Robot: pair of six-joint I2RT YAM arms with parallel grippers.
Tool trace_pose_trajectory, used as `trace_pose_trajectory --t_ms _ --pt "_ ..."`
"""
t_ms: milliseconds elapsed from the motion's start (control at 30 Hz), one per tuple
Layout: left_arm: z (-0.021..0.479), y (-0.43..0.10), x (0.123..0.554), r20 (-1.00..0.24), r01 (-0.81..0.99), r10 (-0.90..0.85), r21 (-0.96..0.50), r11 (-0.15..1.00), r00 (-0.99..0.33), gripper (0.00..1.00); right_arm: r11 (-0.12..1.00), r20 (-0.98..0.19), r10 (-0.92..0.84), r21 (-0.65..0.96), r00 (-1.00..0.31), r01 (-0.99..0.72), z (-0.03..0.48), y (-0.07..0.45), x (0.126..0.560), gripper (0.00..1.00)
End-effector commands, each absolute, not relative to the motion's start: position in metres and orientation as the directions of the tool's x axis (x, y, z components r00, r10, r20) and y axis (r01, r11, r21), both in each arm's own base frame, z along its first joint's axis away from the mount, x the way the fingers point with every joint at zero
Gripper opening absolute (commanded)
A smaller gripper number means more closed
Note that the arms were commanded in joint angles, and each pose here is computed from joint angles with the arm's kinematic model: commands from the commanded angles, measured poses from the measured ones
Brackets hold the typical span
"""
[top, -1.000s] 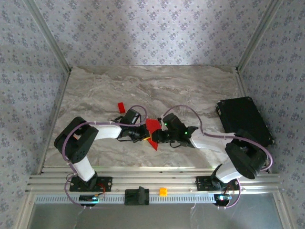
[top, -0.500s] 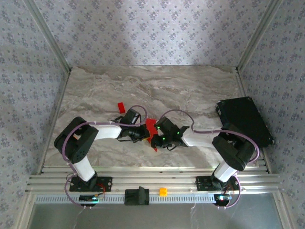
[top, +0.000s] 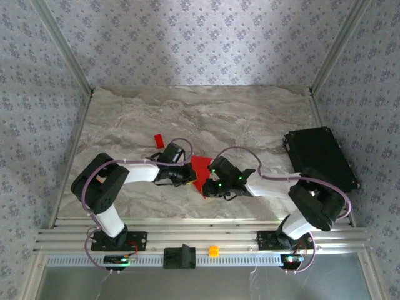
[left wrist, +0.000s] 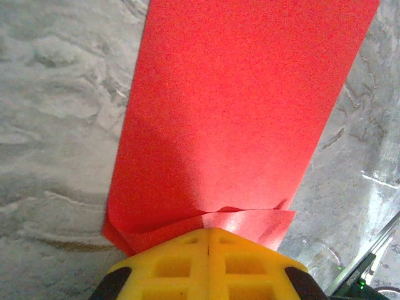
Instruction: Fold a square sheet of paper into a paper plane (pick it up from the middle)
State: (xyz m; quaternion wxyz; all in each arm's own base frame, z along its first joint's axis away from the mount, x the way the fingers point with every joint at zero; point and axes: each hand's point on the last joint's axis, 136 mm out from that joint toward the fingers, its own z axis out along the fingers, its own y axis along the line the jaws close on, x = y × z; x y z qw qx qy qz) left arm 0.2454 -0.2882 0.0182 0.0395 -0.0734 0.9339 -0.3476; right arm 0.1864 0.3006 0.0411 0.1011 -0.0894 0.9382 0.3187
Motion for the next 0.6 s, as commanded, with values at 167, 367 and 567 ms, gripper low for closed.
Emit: trace_pose_trajectory --t_ms 167,367,567 --pt "-0.012 -0.264 0.227 0.017 -0.155 -0.174 -0.543 0.825 -0.985 0.03 0.758 -0.260 -0.118 0.600 -0.958 -0.256 0.053 0.334 0.195 0.11" --pt "-0.012 -0.264 0.227 0.014 -0.155 -0.175 -0.540 0.827 -0.984 0.03 0.790 -0.171 -0.070 0.592 -0.983 -0.159 0.019 0.324 0.196 0.09" --pt "-0.014 -0.263 0.227 0.012 -0.153 -0.173 -0.532 0.833 -0.985 0.03 0.770 -0.145 -0.058 0.623 -0.988 -0.137 0.017 0.307 0.176 0.10"
